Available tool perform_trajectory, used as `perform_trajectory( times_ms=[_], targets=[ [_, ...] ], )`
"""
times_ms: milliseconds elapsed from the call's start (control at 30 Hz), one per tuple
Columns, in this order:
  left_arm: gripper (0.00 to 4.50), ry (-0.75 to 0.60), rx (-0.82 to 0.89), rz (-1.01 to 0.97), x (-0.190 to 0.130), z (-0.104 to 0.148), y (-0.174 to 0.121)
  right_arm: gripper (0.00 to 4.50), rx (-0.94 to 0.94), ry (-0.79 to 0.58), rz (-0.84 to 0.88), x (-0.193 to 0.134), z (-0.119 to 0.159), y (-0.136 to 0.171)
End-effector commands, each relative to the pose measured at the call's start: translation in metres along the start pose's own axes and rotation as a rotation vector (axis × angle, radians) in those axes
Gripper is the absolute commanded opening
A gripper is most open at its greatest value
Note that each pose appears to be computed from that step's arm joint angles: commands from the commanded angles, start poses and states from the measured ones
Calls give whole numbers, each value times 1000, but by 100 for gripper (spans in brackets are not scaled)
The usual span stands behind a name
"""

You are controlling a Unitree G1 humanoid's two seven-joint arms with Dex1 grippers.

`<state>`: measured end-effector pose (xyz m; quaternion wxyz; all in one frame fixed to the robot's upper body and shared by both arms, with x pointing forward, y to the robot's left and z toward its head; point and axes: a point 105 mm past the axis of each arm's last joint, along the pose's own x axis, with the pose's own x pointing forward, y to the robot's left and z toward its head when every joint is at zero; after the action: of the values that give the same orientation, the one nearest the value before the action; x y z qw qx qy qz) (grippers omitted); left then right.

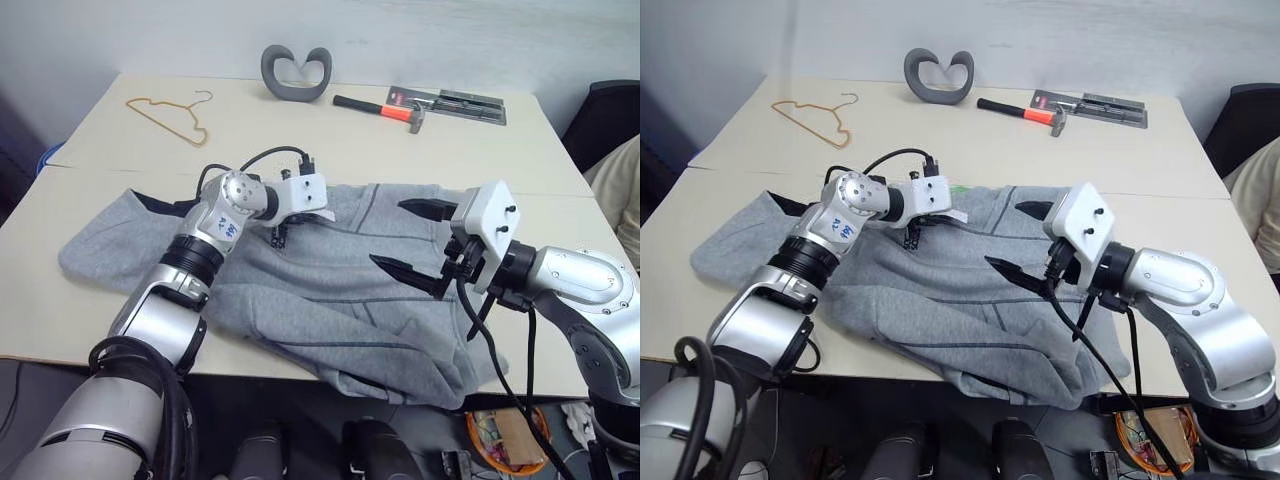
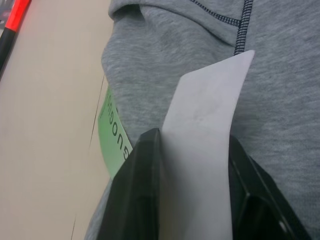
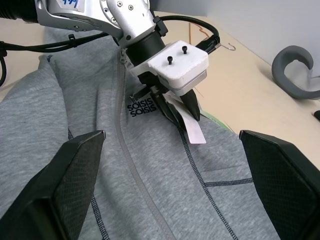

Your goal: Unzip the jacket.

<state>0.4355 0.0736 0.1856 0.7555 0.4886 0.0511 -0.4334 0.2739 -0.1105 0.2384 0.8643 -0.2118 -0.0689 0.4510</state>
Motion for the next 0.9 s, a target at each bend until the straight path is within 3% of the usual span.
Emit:
perform_trajectory(
  times_ms=[33, 67, 100, 300, 433, 567, 700, 900],
  targets=[
    [42, -25, -7, 53, -7, 4, 12, 450, -41, -24, -1, -4, 10, 2],
    [8, -48, -2, 51, -7, 8, 11, 450, -39, -24, -1, -4, 10, 2],
    [3, -80, -2, 53, -7, 13, 10, 450, -39, -23, 0, -4, 10, 2],
    [3, -332, 75, 43, -26, 50, 1, 450, -33, 0, 12, -7, 5, 4],
    [3, -580, 166, -149, -55, 85, -42, 450, -20, 25, 9, -13, 0, 6],
    [3, -535, 272, -245, -56, 78, -73, 450, -2, 47, 5, -19, -5, 10],
    [3, -477, 241, -196, -46, 67, -72, 450, 13, 59, -6, -24, -7, 12],
    [3, -444, 270, -276, -41, 53, -90, 450, 25, 73, -16, -27, -10, 11]
  ],
)
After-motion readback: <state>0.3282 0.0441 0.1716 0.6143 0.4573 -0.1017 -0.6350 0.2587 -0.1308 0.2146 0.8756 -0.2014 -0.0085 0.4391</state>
